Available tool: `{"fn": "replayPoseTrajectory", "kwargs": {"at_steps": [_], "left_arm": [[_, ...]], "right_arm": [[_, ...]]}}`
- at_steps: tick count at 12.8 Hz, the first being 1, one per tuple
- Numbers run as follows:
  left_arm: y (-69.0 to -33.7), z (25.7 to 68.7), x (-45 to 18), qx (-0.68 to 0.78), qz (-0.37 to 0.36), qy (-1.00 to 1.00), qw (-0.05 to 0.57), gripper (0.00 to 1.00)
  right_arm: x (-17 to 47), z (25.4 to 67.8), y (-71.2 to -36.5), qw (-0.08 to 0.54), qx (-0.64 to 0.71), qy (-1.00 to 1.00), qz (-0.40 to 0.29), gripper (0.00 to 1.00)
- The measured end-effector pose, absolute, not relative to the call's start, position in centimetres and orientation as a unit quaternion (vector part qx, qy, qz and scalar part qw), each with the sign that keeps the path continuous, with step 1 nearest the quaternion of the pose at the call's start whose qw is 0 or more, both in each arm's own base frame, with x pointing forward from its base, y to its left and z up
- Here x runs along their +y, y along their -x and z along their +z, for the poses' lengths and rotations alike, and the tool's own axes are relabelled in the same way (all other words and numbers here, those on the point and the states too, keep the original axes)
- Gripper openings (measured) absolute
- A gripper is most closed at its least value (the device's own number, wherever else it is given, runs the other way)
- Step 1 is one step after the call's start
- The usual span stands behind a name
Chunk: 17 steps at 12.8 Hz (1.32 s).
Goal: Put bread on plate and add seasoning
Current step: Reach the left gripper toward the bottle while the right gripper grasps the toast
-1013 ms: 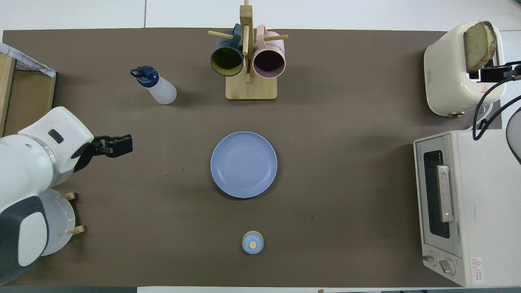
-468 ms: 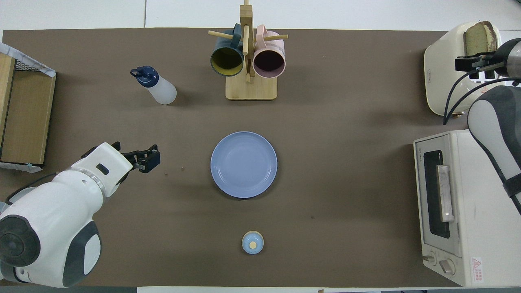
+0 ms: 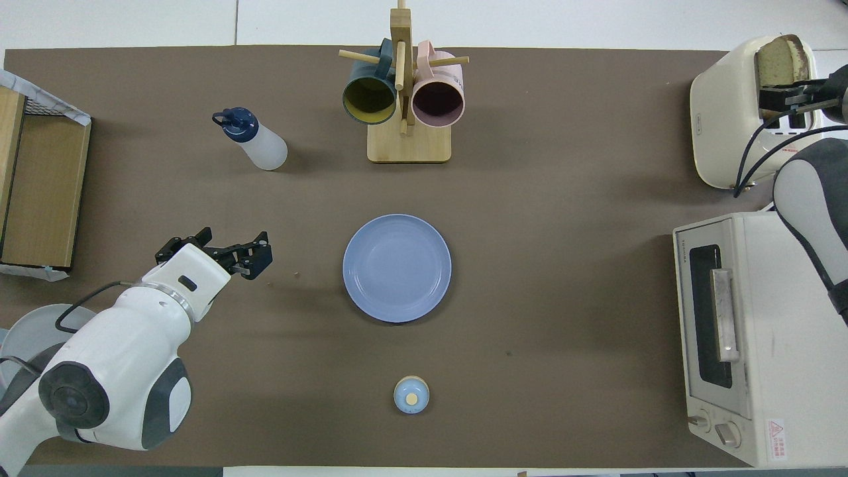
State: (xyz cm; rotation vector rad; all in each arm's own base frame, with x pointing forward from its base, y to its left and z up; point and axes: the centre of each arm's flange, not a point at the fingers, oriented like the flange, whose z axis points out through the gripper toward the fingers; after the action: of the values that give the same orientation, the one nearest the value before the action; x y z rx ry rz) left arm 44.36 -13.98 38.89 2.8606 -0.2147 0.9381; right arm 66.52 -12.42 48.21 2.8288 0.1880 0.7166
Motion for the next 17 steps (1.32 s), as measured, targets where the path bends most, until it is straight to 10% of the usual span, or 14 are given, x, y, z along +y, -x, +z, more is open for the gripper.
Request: {"fn": "replayPoseTrajectory", "kwargs": {"at_steps": [6,12,17], "left_arm": [[-46.6,34.3,-14.3,-0.064,0.335,-0.937,0.078,1.0],[-49.0,33.6,-15.0,-0.061,0.335,-0.937,0.082,1.0],[-51.3,32.5,-15.7,-0.06,0.331,-0.938,0.086,1.0]], "right_arm": [[-12.0,48.1,-67.2,0.114,0.085,-0.956,0.256,0.66],[-12.4,48.6,-67.2,0.134,0.145,-0.947,0.253,0.08],[-10.7,54.3,-68.4,0.183,0.192,-0.934,0.24,0.08]]}}
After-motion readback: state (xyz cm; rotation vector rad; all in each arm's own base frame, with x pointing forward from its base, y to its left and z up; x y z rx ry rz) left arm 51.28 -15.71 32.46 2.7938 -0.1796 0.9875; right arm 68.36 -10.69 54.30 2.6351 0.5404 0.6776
